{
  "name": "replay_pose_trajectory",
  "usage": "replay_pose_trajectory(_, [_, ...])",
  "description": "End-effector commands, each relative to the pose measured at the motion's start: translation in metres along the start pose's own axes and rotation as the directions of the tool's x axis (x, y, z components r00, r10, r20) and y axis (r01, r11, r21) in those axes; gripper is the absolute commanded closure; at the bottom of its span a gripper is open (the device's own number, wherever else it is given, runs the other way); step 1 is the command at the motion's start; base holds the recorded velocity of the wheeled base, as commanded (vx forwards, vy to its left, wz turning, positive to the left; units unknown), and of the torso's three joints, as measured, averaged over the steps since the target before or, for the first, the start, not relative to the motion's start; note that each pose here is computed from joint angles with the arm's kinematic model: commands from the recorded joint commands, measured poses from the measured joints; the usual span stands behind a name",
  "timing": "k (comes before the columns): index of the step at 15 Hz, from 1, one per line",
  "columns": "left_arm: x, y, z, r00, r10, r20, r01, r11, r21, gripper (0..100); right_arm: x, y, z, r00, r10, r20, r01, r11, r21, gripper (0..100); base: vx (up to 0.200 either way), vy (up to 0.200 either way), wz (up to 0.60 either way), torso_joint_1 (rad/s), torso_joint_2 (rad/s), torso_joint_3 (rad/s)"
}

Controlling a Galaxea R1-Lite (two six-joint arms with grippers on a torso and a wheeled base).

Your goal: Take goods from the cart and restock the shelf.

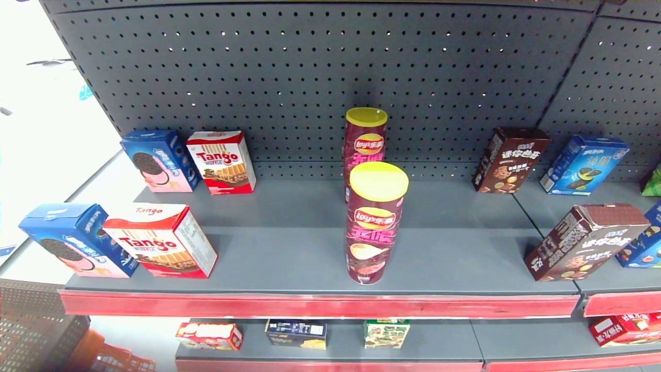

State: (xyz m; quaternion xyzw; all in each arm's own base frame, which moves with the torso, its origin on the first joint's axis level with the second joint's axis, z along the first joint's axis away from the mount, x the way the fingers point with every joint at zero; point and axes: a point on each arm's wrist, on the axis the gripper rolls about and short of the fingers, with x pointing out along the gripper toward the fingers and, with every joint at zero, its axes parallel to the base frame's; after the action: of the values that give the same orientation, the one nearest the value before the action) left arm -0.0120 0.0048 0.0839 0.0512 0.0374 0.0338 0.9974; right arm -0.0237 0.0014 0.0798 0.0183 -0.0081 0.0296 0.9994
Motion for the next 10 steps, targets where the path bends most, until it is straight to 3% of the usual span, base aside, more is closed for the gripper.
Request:
replay_pose_trajectory(1, [-0.0004,-0.0001,-0.0001,1.0,0.0,0.005,0.0,1.0,-0.001,0,0.0008,-0.0016,-0.0038,0.998,-0.065,-0.01,0.065,0.998,-0.011,0,0.0,0.0,0.0,0.0,0.0,0.0])
replay_pose_trajectory(8, [-0.0027,0.0001,-0.0003,0.999,0.001,0.035,-0.001,1.0,-0.004,0,0.0008,-0.0015,-0.004,0.998,-0.059,-0.012,0.059,0.998,-0.039,0,0.0,0.0,0.0,0.0,0.0,0.0])
replay_pose_trajectory(10, [-0.0028,0.0008,0.0002,0.999,0.026,0.04,-0.027,1.0,0.007,0,0.0008,-0.0015,-0.0041,0.998,-0.059,-0.013,0.059,0.998,-0.039,0,0.0,0.0,0.0,0.0,0.0,0.0])
